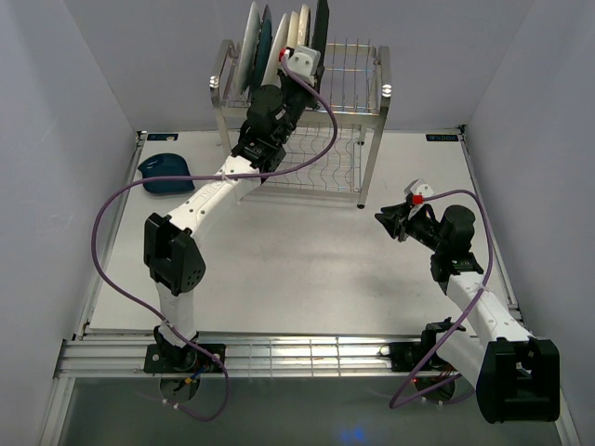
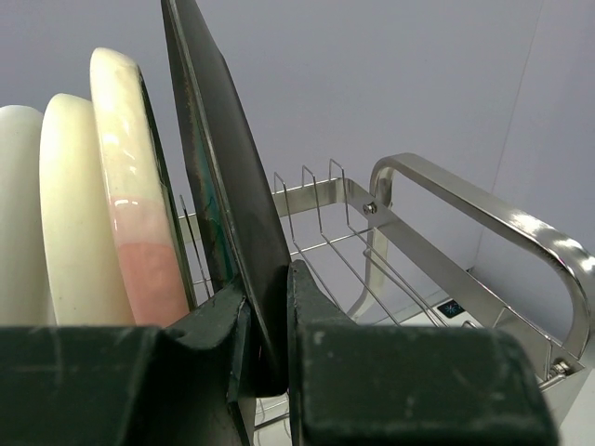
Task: Load the plates into the dish rack
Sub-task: Insert the plate into the dish rack.
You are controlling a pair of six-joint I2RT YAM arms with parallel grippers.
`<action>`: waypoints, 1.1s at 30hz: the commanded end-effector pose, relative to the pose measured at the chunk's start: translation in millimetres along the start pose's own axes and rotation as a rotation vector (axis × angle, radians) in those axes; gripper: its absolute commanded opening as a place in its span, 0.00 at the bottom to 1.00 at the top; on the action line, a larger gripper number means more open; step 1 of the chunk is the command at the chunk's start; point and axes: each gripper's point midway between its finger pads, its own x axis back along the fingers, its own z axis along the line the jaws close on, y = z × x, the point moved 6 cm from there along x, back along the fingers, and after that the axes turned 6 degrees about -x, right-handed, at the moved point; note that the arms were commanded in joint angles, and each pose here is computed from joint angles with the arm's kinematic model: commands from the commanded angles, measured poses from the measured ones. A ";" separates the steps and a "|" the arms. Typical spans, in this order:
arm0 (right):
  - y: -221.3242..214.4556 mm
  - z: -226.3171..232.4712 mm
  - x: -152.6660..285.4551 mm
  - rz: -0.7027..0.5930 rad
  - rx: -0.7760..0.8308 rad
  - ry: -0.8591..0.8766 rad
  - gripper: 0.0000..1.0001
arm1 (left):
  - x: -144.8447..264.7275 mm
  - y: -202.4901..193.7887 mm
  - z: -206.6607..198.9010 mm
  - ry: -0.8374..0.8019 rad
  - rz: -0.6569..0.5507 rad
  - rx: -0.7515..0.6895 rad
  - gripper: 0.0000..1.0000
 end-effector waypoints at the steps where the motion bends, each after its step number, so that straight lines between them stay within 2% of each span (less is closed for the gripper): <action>1: 11.8 -3.2 -1.9 -0.034 0.040 0.006 0.33 | 28.1 134.9 52.7 0.121 -0.367 0.029 0.00; 4: 12.1 -3.3 -2.0 -0.034 0.040 0.006 0.33 | 26.9 131.0 53.4 0.133 -0.356 0.029 0.00; 5: 11.8 -3.4 -2.1 -0.033 0.039 0.006 0.33 | 26.8 130.3 53.3 0.134 -0.354 0.031 0.03; 6: 11.4 -3.3 -2.1 -0.033 0.039 0.006 0.33 | 26.3 128.1 52.9 0.134 -0.349 0.031 0.12; 8: 11.4 -3.7 -2.2 -0.031 0.038 0.004 0.33 | 26.6 128.3 52.9 0.134 -0.349 0.034 0.15; 10: 11.4 -3.3 -2.3 -0.032 0.038 0.007 0.33 | 26.9 128.5 52.6 0.132 -0.350 0.036 0.24; 14: 11.8 -3.4 -2.1 -0.033 0.041 0.006 0.33 | 28.5 131.7 53.0 0.130 -0.355 0.051 0.33; 19: 10.1 -2.9 -2.1 -0.029 0.036 0.009 0.34 | 32.3 136.8 50.6 0.110 -0.364 0.085 0.38; 23: 10.7 -3.4 -2.6 -0.029 0.038 0.009 0.34 | 35.9 141.5 51.2 0.100 -0.370 0.092 0.45; 33: 11.0 -3.5 -2.4 -0.030 0.040 0.007 0.34 | 59.4 173.5 57.9 0.091 -0.408 0.129 0.50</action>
